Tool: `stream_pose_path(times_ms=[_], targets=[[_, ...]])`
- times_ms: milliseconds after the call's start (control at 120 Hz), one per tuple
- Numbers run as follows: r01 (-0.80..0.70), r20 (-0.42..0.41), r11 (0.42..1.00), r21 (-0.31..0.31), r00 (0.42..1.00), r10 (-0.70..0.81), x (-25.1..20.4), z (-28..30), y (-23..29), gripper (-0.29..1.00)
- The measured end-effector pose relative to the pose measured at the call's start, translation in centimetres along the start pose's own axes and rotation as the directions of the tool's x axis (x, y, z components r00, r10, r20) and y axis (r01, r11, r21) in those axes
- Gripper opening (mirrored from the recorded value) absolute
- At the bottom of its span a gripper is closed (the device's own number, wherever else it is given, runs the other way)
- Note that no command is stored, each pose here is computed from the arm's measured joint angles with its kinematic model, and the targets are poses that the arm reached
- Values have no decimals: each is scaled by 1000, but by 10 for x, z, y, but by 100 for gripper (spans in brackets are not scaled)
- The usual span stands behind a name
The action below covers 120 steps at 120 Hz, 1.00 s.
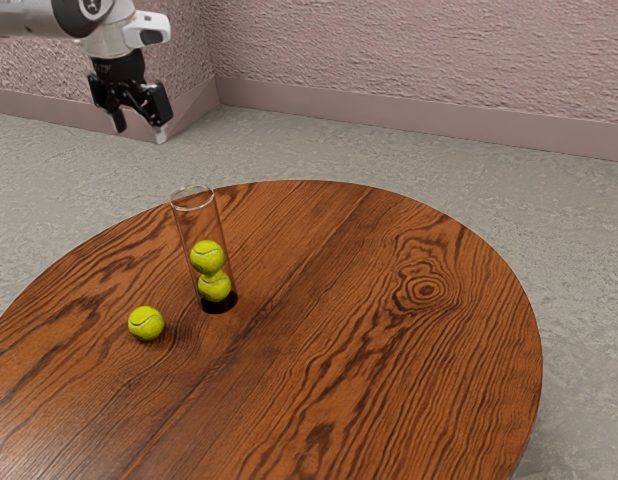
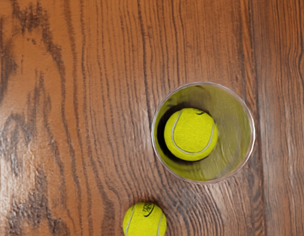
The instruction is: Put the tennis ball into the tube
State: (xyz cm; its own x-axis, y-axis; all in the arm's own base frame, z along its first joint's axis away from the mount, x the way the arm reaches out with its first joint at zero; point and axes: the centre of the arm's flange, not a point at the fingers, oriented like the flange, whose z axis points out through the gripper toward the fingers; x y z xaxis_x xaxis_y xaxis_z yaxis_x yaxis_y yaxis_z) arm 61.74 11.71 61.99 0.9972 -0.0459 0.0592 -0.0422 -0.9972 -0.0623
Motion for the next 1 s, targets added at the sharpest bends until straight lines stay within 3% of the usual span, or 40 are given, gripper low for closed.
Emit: stream_pose_path(times_ms=[150,333,658,800,1000], targets=[[-4,11,1000,-18,1000,4,-8,1,0,70],[14,95,997,-78,995,-7,-63,37,-10,70],[23,249,999,-23,968,-17,-92,142,-31,70],[-36,266,999,-22,963,41,-88,188,-3,70],[-47,247,998,-37,968,55,-116,239,1,70]])
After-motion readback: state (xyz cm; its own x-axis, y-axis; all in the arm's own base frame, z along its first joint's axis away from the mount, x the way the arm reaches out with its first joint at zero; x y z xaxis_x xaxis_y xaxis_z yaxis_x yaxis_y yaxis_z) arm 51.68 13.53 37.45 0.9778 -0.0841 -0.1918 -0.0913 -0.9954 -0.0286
